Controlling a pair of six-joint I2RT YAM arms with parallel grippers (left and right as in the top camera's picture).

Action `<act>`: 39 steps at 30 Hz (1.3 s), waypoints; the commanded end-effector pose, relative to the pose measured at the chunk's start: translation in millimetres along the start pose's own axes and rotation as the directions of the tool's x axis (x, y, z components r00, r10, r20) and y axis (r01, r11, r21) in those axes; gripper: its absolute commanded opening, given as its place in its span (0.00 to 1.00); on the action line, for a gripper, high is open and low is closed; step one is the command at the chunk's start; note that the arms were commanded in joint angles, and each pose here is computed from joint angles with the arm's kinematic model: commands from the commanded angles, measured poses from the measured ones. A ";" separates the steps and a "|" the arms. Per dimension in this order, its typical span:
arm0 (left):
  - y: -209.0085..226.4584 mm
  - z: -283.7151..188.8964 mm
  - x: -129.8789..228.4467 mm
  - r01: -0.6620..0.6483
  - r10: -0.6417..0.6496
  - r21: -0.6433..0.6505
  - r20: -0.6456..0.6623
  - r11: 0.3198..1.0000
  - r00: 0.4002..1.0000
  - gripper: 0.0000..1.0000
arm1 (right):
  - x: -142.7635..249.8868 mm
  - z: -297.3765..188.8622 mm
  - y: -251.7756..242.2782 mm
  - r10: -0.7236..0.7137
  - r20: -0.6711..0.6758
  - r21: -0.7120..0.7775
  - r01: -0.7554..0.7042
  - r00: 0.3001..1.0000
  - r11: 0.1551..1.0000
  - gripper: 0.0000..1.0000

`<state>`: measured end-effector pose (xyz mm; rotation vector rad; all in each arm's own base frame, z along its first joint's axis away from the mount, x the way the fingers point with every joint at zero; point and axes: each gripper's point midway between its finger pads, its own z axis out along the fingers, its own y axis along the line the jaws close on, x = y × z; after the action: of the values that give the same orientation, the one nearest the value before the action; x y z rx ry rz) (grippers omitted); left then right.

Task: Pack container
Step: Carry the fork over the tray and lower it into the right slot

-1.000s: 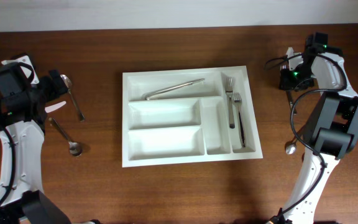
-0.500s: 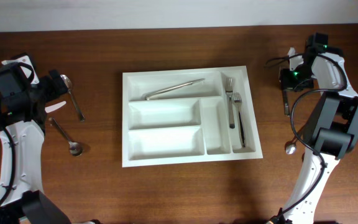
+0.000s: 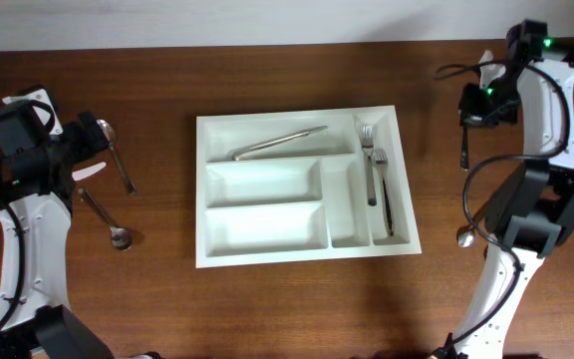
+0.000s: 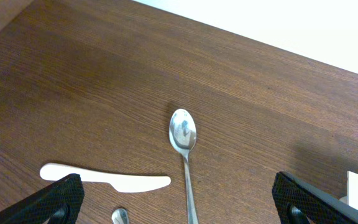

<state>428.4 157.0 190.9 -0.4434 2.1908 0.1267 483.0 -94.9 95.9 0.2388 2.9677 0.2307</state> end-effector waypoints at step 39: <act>3.4 -0.8 -8.0 0.002 -0.002 -0.011 0.017 1.000 1.000 0.99 | 91.7 55.0 151.0 -0.158 -0.153 0.104 0.174 0.976 0.979 0.08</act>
<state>428.4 157.0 190.9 -0.4434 2.1908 0.1267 425.4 79.5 60.3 -0.0356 3.1191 0.0819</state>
